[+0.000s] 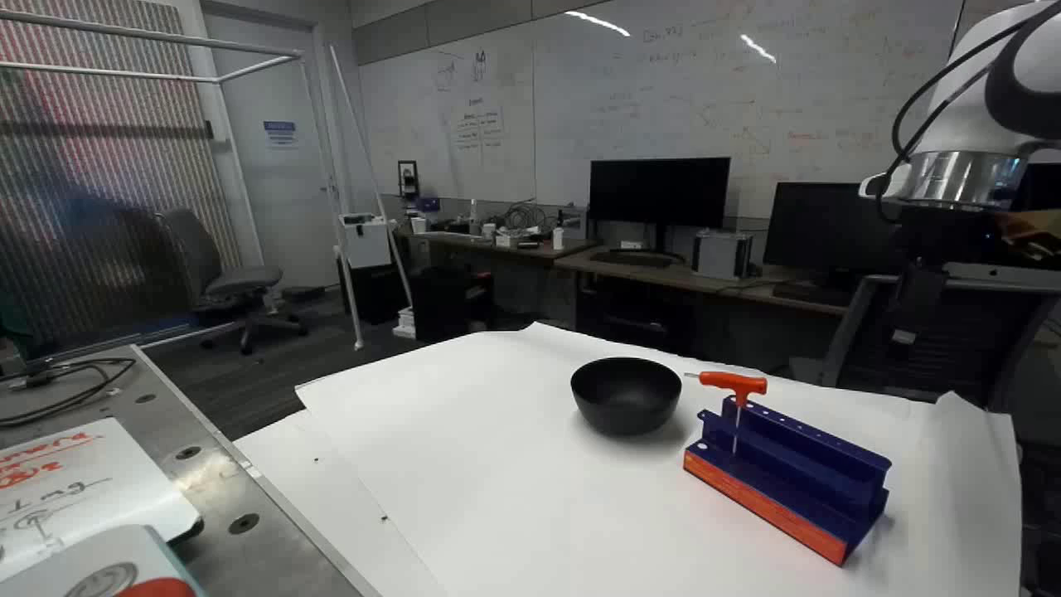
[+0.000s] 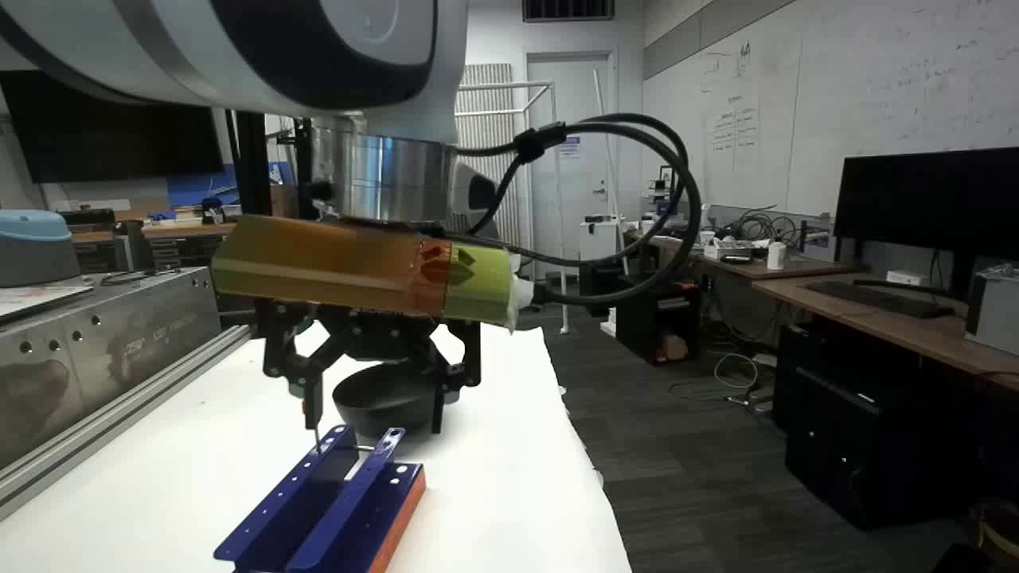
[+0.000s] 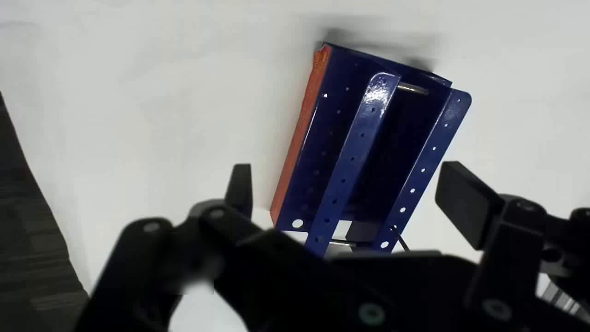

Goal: Place the wrench in the black bowl

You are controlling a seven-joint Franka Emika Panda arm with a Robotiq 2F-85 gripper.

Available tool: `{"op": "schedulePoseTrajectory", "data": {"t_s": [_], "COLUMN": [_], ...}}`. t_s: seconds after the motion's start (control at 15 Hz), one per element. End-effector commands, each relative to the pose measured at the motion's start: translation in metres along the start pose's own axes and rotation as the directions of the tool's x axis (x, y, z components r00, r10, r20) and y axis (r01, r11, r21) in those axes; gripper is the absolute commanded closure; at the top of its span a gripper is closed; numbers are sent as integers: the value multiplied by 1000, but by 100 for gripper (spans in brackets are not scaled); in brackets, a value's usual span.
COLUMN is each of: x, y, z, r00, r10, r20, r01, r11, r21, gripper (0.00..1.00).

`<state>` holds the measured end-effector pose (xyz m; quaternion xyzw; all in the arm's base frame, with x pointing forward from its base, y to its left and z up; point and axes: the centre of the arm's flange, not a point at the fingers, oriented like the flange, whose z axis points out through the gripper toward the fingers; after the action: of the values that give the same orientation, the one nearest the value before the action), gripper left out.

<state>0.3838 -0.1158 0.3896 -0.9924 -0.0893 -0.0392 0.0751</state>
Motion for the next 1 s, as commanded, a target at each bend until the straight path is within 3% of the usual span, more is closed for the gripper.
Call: {"op": "schedulePoseTrajectory", "data": {"t_s": [0.0, 0.2, 0.53, 0.93], "x": [0, 11, 71, 125], "y": [0, -7, -72, -118], "z": [0, -2, -6, 27], "r00": [1000, 1000, 999, 991], "r10": [0, 7, 13, -27], "r20": [0, 8, 49, 132], "r01": [0, -7, -7, 51], "r11": [1000, 1000, 993, 982], "r21": [0, -14, -119, -184], "gripper": [0, 0, 0, 0]}}
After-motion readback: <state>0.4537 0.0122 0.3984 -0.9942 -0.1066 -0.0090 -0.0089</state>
